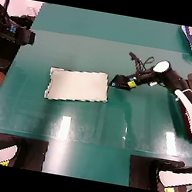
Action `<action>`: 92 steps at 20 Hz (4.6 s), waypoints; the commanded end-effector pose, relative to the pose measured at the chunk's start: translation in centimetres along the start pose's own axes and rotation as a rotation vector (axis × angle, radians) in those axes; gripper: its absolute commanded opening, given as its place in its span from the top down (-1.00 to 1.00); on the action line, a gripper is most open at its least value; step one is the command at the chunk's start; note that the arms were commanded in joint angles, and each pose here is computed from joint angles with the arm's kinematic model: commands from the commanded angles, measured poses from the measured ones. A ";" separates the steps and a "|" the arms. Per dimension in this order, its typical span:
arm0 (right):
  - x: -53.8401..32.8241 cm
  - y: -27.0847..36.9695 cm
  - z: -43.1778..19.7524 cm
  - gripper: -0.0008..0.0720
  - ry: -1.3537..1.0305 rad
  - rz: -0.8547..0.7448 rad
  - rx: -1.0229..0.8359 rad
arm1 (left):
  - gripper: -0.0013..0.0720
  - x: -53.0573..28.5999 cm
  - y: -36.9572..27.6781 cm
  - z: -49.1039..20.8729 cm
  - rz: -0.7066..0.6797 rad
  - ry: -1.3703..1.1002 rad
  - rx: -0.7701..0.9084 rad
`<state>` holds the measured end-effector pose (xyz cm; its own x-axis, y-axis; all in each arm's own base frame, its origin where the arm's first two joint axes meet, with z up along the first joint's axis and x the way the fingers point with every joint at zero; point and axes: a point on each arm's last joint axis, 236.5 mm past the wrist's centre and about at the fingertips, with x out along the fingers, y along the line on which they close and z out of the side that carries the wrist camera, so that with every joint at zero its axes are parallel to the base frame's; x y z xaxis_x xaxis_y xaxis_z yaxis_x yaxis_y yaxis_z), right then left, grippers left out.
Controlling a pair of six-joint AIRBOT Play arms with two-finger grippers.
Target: Fold the shirts.
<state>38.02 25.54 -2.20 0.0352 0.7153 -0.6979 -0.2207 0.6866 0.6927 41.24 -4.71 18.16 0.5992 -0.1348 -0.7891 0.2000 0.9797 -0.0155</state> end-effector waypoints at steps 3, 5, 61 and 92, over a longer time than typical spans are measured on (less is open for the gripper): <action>4.5 -1.2 -0.4 -0.92 -0.010 0.064 0.158 | 0.89 0.5 -0.6 0.1 -0.029 -0.011 -0.013; 6.8 -0.2 -0.2 -0.80 0.006 0.082 0.152 | 0.89 0.5 -0.6 0.1 -0.029 -0.011 -0.013; -57.3 -12.6 2.8 0.94 -1.017 -0.616 0.097 | 0.89 -0.5 -13.0 0.7 -0.323 -0.034 0.027; -38.8 -1.2 1.2 0.93 -0.426 -0.302 0.153 | 0.89 -0.5 -13.0 0.4 -0.327 -0.031 0.076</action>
<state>36.93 -8.06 23.69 0.5041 0.3640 -0.7832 0.1339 0.8629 0.4873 38.43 -17.41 18.84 0.5071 -0.4429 -0.7394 0.4434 0.8697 -0.2168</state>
